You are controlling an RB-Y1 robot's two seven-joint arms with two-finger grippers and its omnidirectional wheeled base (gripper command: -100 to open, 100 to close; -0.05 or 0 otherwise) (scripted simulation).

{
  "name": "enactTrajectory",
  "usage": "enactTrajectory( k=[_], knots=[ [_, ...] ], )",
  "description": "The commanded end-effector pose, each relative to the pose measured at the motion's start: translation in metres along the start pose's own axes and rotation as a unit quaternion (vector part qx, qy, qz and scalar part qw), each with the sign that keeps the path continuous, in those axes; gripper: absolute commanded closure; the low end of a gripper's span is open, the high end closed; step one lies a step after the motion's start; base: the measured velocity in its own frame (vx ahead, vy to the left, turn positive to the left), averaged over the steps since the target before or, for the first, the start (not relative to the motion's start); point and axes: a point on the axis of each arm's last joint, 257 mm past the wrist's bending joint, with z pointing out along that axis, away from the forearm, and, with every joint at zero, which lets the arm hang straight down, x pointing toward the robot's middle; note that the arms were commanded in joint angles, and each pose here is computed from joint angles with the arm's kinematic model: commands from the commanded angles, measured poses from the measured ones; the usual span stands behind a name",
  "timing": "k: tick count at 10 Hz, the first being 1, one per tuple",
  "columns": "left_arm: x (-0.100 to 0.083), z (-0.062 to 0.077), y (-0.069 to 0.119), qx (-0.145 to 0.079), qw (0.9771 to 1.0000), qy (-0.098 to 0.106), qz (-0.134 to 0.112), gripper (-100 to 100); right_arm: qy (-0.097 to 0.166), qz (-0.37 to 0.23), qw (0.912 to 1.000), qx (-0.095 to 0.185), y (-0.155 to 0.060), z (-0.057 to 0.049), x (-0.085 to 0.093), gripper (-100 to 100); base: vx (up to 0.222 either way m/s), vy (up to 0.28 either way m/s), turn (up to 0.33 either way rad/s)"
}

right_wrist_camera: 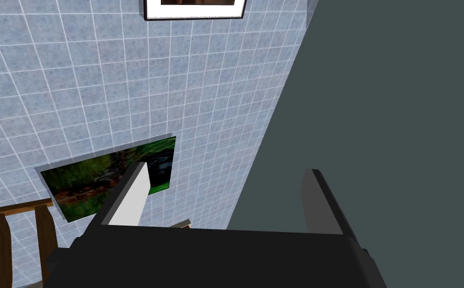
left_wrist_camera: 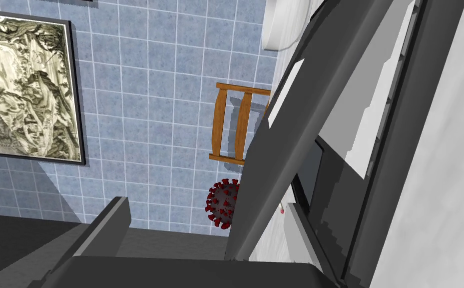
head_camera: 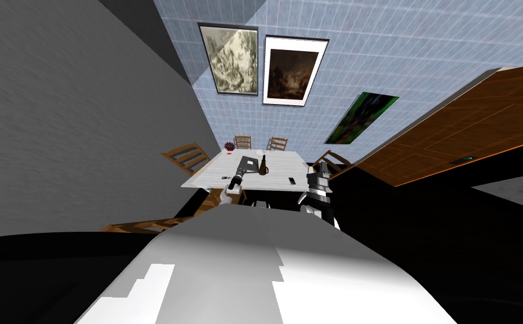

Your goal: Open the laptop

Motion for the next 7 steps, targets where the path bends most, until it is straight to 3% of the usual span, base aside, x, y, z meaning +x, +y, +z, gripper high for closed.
enactTrajectory(
  k=[1,3,4,5,7],
  knots=[
    [0.003,0.012,-0.016,0.001,1.0000,0.002,0.000,-100,0.000,0.000,1.0000,0.000,0.000,0.000,0.000,0,-0.039,-0.001,0.012],
    [0.005,0.020,-0.027,0.001,1.0000,0.004,0.000,-100,0.000,0.000,1.0000,0.000,0.000,0.000,0.000,0,-0.045,0.006,0.018],
    [0.002,0.017,-0.022,0.000,1.0000,0.003,0.000,-100,0.000,0.000,1.0000,0.000,0.000,0.000,0.000,0,-0.016,0.004,0.002],
    [0.002,0.018,-0.022,-0.001,1.0000,0.003,0.000,0,0.000,0.000,1.0000,0.000,0.000,0.000,0.000,0,0.000,0.000,0.000],
    [0.001,0.017,-0.020,-0.003,1.0000,0.002,0.000,0,0.000,0.000,1.0000,0.000,0.000,0.000,0.000,0,0.000,0.000,0.000]
  ],
)
